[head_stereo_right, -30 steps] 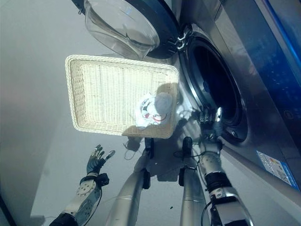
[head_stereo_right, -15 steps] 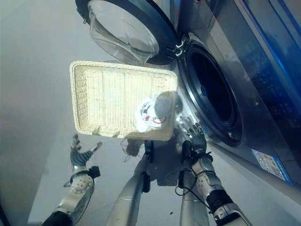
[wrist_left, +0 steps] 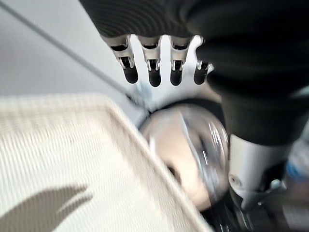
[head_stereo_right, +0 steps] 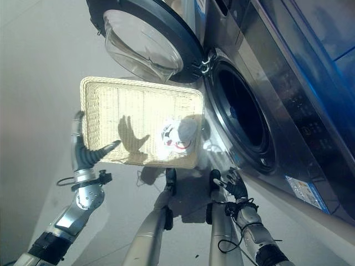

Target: Put the clothes into the washing machine.

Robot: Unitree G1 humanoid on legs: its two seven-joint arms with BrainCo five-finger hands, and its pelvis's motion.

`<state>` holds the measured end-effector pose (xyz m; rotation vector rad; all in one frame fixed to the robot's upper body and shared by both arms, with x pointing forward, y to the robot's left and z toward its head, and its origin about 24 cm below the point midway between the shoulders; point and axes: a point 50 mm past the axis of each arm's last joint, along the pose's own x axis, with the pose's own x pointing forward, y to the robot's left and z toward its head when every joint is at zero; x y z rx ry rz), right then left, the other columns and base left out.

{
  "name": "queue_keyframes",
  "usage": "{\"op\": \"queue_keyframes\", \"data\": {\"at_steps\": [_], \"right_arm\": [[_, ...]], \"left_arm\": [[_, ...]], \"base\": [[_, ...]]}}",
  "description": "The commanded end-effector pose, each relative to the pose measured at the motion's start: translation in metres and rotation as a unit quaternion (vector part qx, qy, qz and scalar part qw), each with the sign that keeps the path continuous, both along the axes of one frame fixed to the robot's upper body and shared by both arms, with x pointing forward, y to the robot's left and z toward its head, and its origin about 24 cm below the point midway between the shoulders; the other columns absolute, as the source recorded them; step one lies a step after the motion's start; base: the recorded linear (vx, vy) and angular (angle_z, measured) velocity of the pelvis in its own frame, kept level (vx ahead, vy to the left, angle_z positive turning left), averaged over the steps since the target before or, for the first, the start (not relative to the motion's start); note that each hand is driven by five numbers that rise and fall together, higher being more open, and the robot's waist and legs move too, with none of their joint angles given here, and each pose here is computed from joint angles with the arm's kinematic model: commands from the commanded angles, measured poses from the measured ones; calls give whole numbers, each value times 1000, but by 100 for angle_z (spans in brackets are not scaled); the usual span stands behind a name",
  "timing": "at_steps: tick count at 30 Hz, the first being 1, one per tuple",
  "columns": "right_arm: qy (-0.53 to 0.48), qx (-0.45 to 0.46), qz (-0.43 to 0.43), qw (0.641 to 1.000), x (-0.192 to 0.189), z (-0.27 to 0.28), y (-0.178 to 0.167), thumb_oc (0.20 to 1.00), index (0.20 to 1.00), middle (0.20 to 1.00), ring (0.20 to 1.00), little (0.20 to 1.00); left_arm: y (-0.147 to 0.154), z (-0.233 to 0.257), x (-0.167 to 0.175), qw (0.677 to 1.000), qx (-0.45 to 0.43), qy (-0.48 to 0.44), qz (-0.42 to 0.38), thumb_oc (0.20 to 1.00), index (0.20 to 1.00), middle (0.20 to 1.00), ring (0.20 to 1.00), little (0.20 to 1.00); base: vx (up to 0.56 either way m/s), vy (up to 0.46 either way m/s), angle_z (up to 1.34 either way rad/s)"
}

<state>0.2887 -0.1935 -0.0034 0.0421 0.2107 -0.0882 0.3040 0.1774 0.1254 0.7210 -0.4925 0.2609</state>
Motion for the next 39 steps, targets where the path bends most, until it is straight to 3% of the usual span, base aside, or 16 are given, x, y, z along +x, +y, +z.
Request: {"op": "queue_keyframes", "data": {"at_steps": [1, 5, 10, 26, 31, 36, 38, 39], "right_arm": [[-26, 19, 35, 999, 9, 14, 22, 1000, 1000, 1000, 1000, 1000], [-31, 13, 49, 998, 16, 22, 21, 1000, 1000, 1000, 1000, 1000], [-29, 0, 65, 997, 16, 22, 21, 1000, 1000, 1000, 1000, 1000], [-42, 26, 100, 994, 19, 26, 57, 1000, 1000, 1000, 1000, 1000], [-50, 37, 107, 992, 22, 32, 67, 1000, 1000, 1000, 1000, 1000], [-59, 36, 120, 990, 26, 40, 75, 1000, 1000, 1000, 1000, 1000], [-60, 31, 124, 990, 28, 43, 74, 1000, 1000, 1000, 1000, 1000], [-61, 30, 126, 990, 29, 44, 75, 1000, 1000, 1000, 1000, 1000]], "left_arm": [[7, -2, 19, 996, 26, 91, -7, 1000, 1000, 1000, 1000, 1000], [15, -9, 40, 984, 44, 173, 8, 1000, 1000, 1000, 1000, 1000], [28, -3, 59, 978, 41, 198, 48, 1000, 1000, 1000, 1000, 1000], [25, 45, 99, 970, 78, 120, 197, 1000, 1000, 1000, 1000, 1000], [19, 38, 105, 960, 111, 171, 194, 1000, 1000, 1000, 1000, 1000], [17, 4, 104, 899, 208, 349, 165, 1000, 1000, 1000, 1000, 1000], [17, -11, 101, 869, 234, 406, 156, 818, 818, 818, 818, 818], [17, -15, 99, 858, 245, 424, 155, 576, 576, 576, 576, 576]], "base": [[0, 0, 0], [23, 62, -15], [29, 66, -19], [15, -14, -8], [5, -25, -6], [0, 0, 0], [3, 17, -1], [4, 47, -2]]}}
